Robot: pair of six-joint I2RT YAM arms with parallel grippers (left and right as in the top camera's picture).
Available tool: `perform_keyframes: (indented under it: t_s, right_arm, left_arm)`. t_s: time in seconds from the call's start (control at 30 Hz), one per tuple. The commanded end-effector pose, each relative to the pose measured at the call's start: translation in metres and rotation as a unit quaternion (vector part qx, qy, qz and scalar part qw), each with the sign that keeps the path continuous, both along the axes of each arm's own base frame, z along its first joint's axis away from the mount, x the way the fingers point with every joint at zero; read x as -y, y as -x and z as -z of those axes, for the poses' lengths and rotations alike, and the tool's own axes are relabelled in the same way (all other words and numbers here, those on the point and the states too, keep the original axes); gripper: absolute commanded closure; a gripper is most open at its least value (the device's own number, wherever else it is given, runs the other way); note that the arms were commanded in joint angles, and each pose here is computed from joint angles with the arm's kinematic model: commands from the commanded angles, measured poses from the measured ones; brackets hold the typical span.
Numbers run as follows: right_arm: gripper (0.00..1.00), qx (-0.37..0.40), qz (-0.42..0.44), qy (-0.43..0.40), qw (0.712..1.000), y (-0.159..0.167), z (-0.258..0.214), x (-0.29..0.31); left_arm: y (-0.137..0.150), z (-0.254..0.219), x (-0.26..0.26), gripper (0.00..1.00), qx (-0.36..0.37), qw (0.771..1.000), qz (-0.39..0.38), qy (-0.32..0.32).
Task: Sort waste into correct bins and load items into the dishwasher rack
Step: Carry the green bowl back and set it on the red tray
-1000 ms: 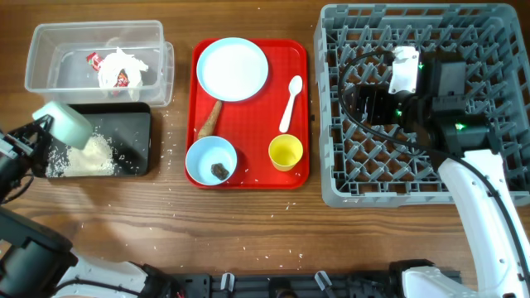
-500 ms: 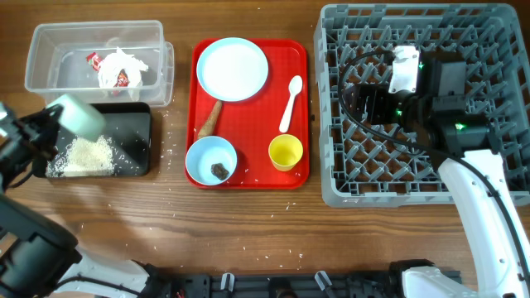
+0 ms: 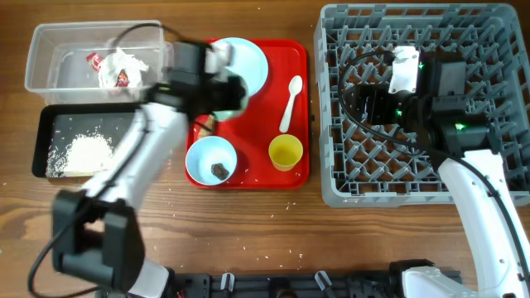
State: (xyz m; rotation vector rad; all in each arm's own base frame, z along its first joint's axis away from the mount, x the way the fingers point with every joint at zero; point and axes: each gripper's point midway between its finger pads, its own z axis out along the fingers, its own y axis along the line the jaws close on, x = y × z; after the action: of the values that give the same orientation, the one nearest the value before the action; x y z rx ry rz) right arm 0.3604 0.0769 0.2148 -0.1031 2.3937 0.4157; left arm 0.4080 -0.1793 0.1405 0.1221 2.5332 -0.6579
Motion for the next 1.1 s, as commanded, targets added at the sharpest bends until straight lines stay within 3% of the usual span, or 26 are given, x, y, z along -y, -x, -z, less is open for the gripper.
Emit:
perform_keyframes:
  t_s: [0.0,0.2,0.23,0.27,0.33,0.4,0.5,0.57,0.67,0.77,0.87,1.07]
  right_arm:
    - [0.00,-0.002,-0.003,-0.009,1.000,-0.002,-0.005,-0.003]
    - [0.00,-0.007,-0.003,-0.009,1.000,0.000,-0.004,-0.003]
    - [0.00,-0.007,-0.003,-0.008,1.000,0.000,-0.004,-0.003]
    - [0.00,-0.007,-0.003,-0.008,1.000,0.000,-0.004,-0.003]
    - [0.00,-0.006,-0.003,-0.008,1.000,0.000,-0.004,-0.003]
    - [0.00,-0.007,-0.002,-0.007,1.000,0.000,-0.003,-0.003]
    - [0.00,-0.007,-0.002,-0.008,1.000,0.000,-0.003,-0.003]
    - [0.01,-0.006,-0.002,-0.008,1.000,0.000,-0.003,-0.003]
    - [0.00,-0.007,-0.003,-0.006,1.000,0.000,-0.003,-0.003]
    - [0.00,-0.008,-0.004,-0.005,1.000,0.001,-0.003,-0.002]
    - [0.00,-0.008,-0.004,-0.005,1.000,0.001,-0.003,-0.003]
    - [0.00,-0.008,-0.004,-0.005,1.000,0.001,-0.002,-0.002]
  left_arm:
    - [0.002,0.040,0.012,0.96,0.031,0.985,0.009,-0.170]
    - [0.017,0.083,0.033,0.96,-0.003,0.978,0.043,-0.202]
    - [0.017,0.086,0.033,0.89,-0.006,0.978,0.044,-0.204]
    - [0.017,0.086,0.033,0.66,-0.006,0.978,0.044,-0.204]
    - [0.014,0.078,0.035,0.36,-0.002,0.981,0.033,-0.193]
    - [0.010,0.045,0.039,0.27,0.000,0.988,-0.011,-0.153]
    - [0.022,-0.007,0.029,0.27,-0.001,0.990,-0.034,-0.138]
    - [0.045,-0.017,0.017,0.33,-0.029,0.988,-0.043,-0.145]
    - [0.089,0.009,-0.007,0.36,-0.124,0.972,-0.038,-0.198]
    - [0.112,0.046,-0.018,0.38,-0.171,0.958,-0.030,-0.227]
    - [0.124,0.084,-0.026,0.40,-0.183,0.954,-0.028,-0.234]
    - [0.131,0.118,-0.029,0.65,-0.172,0.958,-0.029,-0.228]
